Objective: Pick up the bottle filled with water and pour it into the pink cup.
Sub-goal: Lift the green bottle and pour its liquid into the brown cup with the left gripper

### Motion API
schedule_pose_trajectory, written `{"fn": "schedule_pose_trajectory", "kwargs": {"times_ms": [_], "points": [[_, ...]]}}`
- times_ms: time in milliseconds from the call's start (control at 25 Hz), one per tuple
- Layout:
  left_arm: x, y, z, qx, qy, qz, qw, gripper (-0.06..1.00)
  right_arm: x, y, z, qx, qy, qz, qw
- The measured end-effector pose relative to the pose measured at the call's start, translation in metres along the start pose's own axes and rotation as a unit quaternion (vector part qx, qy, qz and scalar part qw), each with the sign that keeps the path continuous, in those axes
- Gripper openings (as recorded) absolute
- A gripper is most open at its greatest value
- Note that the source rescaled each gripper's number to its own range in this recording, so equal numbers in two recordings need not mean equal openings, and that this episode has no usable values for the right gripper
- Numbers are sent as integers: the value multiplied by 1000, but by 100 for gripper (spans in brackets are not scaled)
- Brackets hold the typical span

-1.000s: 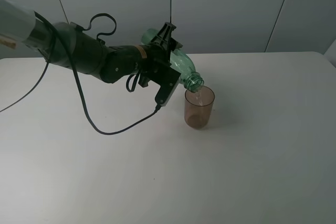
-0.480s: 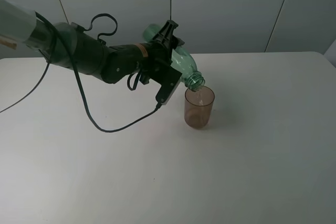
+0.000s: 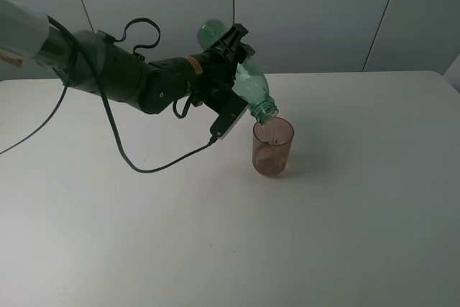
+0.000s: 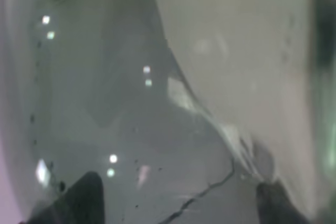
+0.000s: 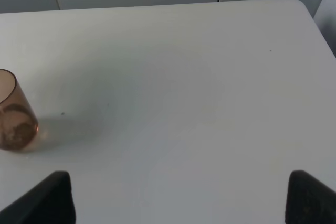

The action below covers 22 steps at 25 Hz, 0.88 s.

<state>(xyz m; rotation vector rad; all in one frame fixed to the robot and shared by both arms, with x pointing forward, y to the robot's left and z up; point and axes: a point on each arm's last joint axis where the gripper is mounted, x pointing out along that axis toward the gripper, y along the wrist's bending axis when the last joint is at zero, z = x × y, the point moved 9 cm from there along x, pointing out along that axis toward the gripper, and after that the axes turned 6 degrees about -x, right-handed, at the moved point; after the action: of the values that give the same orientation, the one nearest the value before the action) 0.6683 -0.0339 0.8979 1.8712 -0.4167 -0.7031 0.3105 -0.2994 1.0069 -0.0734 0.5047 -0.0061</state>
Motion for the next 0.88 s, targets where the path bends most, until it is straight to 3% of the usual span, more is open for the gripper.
{"fn": "schedule_pose_trajectory", "kwargs": {"times_ms": [360, 880], "points": [[0, 10, 6, 9, -1, 22, 1000, 4, 0, 0, 0, 0, 0, 0, 1000], [-2, 27, 11, 66, 2, 62, 996, 4, 0, 0, 0, 0, 0, 0, 1000]]}}
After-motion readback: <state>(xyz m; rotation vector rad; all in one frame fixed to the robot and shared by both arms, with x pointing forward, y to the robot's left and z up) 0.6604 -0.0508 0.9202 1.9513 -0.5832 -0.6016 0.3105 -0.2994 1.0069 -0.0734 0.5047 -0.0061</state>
